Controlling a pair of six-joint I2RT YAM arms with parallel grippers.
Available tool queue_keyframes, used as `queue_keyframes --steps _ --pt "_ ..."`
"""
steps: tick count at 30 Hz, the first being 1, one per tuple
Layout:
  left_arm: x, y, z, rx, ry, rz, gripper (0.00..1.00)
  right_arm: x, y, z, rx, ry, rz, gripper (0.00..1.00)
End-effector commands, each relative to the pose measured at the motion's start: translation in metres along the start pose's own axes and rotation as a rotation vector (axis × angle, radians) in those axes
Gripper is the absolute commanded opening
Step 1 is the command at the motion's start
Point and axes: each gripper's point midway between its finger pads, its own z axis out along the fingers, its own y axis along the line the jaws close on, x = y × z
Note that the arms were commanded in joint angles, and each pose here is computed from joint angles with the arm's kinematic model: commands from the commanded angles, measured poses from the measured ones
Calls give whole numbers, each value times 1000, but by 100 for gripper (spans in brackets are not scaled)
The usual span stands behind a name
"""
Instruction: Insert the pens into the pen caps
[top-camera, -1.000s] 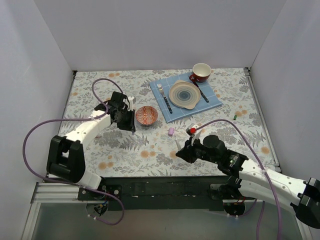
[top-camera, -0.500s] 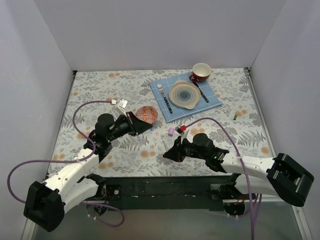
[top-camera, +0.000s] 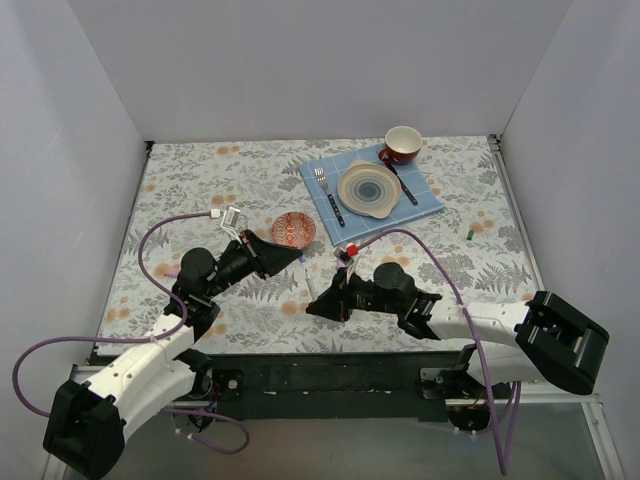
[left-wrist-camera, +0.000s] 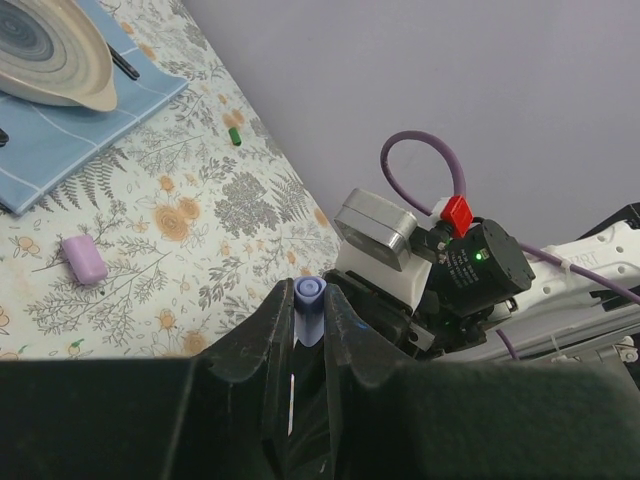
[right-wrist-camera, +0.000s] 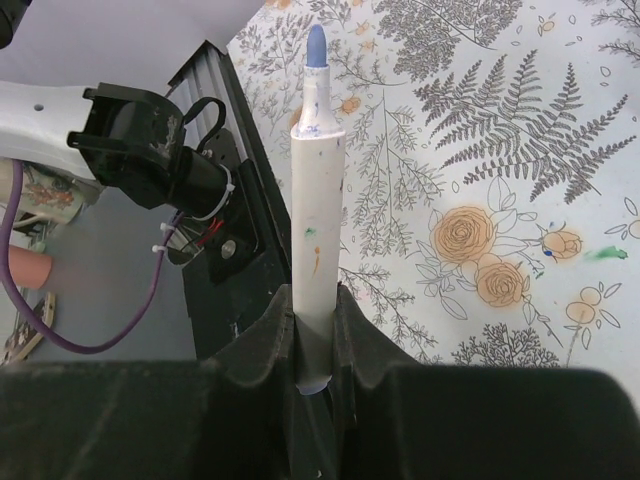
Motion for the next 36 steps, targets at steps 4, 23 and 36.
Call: queue_keyframes --steps 4,23,36 --pt "3 -5 -4 36 -3 40 0 -27 25 10 -79 -65 -39 1" --pt "15 1 -10 34 22 44 0 -35 29 8 -81 -90 -51 1" --pt "27 8 -12 46 45 39 0 -40 29 8 -77 -101 -51 1"
